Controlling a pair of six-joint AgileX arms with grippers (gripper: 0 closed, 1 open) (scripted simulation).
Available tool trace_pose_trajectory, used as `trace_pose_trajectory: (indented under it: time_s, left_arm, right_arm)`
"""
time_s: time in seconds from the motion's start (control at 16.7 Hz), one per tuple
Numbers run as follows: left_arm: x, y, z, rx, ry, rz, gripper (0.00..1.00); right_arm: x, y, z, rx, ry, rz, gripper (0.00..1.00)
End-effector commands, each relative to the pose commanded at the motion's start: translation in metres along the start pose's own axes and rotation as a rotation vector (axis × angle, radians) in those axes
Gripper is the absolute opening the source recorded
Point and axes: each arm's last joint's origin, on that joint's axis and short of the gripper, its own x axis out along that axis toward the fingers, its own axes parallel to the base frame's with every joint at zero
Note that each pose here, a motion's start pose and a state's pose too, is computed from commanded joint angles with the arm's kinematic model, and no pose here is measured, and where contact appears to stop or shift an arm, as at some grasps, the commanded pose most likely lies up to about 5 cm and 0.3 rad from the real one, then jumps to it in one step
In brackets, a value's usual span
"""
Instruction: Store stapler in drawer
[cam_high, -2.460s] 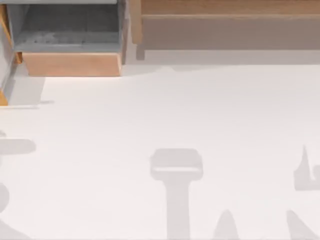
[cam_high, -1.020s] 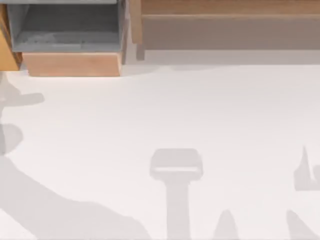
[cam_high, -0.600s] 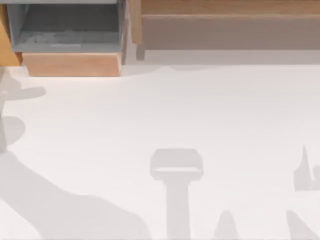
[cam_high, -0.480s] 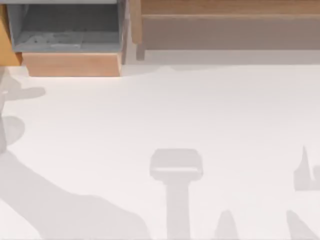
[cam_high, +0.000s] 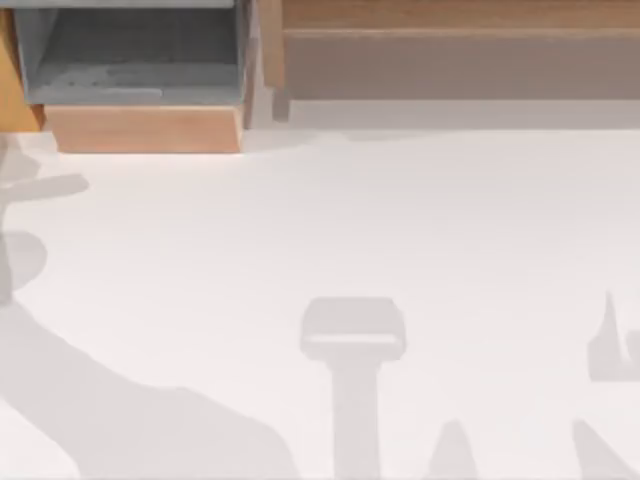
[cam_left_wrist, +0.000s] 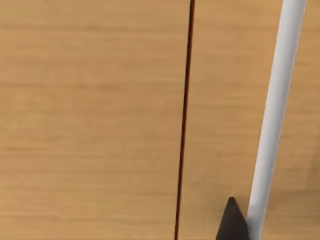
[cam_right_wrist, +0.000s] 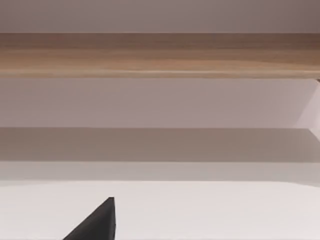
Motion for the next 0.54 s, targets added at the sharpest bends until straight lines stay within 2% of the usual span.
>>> trace_pose_trajectory:
  time_s: [0.18,0.54]
  left_arm:
    - [0.0000,0.0000,0.0000,0.000,0.000,0.000,0.98]
    - [0.0000,0.0000,0.0000,0.000,0.000,0.000,1.00]
  right_arm:
    - [0.0000,0.0000,0.0000,0.000,0.000,0.000,1.00]
    - [0.0000,0.0000,0.0000,0.000,0.000,0.000,1.00]
